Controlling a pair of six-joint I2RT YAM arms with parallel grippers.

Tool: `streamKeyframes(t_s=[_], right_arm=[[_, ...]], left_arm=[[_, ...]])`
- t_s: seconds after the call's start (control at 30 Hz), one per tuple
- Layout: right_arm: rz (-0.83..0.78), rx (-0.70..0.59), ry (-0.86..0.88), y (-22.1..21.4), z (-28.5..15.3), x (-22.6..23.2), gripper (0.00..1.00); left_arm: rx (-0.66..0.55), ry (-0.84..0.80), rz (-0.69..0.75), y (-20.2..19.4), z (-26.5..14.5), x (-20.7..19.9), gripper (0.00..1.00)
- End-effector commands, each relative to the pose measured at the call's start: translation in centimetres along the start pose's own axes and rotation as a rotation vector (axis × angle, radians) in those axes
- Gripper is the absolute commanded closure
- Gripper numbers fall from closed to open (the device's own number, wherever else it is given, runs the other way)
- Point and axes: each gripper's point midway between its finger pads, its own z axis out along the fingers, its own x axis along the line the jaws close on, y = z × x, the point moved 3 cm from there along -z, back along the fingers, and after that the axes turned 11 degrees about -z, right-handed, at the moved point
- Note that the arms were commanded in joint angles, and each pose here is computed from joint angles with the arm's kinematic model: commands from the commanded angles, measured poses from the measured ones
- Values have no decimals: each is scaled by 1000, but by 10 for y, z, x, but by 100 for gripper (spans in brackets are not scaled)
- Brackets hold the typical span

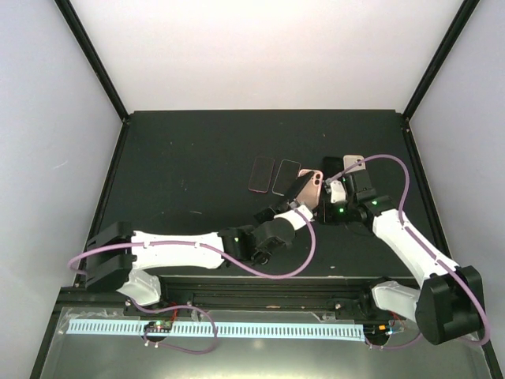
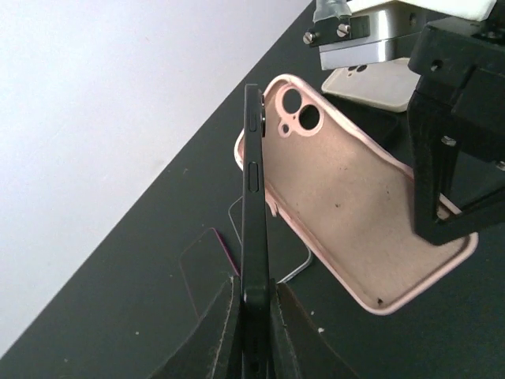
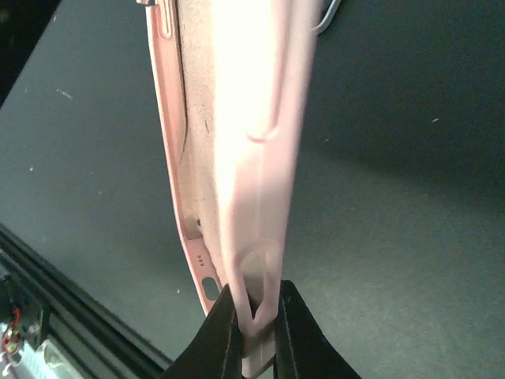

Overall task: Take the phone out of the phone case
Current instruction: Remove the phone case from the phone, then place the phone at the center of the board.

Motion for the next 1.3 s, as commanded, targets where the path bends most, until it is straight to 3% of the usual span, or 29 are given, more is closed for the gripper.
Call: streamKeyframes(t_s=[0.0,0.17,0.47,0.67,1.03,1.27], right_arm=[[-56,-81,-105,13,-11,-10,99],[-92,-140,-143,21,-21,-10,99],[-302,-276,-306,38,-39,-28,99],[-471,-242,-87,38,-41,6,99],[-492,-201,-89,40,-38,4,99],[-517,-218,-91,40,-43,8,99]], left_arm=[[-5,-20,-123,8,-11,11,99],[-20,-4,-160,8,-23,26,99],[24,95,-155,-22,-37,56,98],[117,110,-173,-51,-35,72,99],[188,251,-401,-94,-17,142,98],[206,398,-296,-109,-1,166,98]])
